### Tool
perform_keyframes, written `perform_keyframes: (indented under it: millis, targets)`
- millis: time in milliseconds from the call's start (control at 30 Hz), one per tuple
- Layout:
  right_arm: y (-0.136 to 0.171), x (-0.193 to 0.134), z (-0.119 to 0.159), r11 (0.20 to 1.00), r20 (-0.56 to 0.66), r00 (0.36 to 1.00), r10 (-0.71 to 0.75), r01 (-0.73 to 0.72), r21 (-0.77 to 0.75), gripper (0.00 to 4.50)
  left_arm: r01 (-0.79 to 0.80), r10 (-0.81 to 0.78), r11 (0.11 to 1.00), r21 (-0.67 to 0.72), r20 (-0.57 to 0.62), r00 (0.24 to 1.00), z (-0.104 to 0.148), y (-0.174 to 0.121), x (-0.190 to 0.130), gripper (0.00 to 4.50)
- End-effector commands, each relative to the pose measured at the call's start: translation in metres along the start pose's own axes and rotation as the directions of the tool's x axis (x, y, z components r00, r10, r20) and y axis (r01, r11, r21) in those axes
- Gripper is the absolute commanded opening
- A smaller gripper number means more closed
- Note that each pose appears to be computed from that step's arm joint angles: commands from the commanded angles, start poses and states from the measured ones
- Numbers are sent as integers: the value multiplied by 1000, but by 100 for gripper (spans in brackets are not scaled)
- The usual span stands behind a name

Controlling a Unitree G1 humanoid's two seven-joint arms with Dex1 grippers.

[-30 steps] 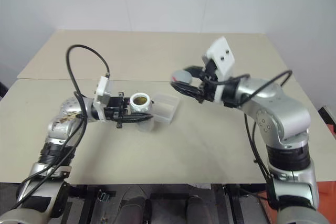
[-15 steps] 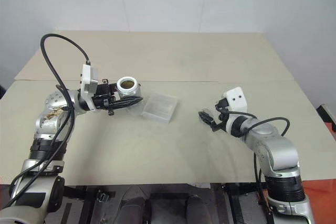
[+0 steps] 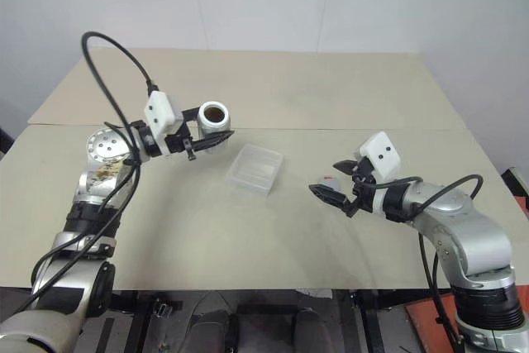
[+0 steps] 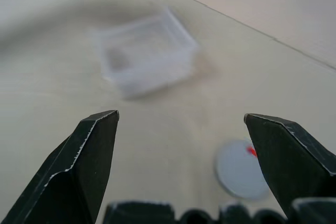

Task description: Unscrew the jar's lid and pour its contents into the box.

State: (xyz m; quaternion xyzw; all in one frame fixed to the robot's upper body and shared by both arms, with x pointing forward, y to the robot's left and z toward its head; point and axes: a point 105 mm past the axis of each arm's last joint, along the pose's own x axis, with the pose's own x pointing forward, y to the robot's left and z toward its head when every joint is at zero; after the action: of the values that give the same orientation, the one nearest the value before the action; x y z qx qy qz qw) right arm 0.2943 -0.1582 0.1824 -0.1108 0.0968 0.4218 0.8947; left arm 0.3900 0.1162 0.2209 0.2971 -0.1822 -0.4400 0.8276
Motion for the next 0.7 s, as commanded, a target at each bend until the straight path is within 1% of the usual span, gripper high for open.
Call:
perform_keyframes:
  millis: [33,100,133,200,233,300,333,400,467,500,533,567,700]
  targets:
    - [7,-6,19,993,3,996,85,-84,-78,445,-75,89,928,366,-23,996,5,11,19,208]
    - [7,-6,22,990,-5,995,101,-101,-96,445,-77,102,849,523,-18,995,8,13,28,208]
    - [7,-6,23,989,-7,994,107,-107,-101,445,-80,101,820,567,-6,995,10,13,30,208]
    - [6,-6,26,987,-9,994,113,-113,-113,445,-81,89,707,702,26,996,18,13,38,208]
    - [6,-5,27,987,-8,994,113,-113,-118,445,-55,58,615,787,25,998,20,9,41,208]
    - [3,-4,31,988,2,995,100,-99,-123,445,-26,8,432,901,25,1000,18,2,46,208]
    - [1,-4,33,988,9,996,93,-92,-122,445,-18,-16,314,949,24,1000,14,-3,49,208]
    - [0,-3,36,989,19,996,83,-80,-123,445,-27,-88,134,991,39,995,6,-14,50,208]
    - [-1,-3,37,990,25,997,78,-74,-121,445,-23,-159,-4,1000,22,987,-5,-24,50,208]
    - [-1,-3,38,990,28,997,77,-73,-121,445,-39,-171,-50,998,29,985,-8,-26,51,208]
    - [-1,-4,38,990,29,997,77,-73,-121,445,-53,-178,-78,996,39,983,-10,-27,51,208]
    - [-1,-3,39,990,34,997,74,-69,-120,445,-48,-182,-115,992,27,983,-14,-28,53,208]
    - [1,-4,47,992,75,995,60,-51,-119,445,-69,-178,-201,977,33,983,-20,-32,60,208]
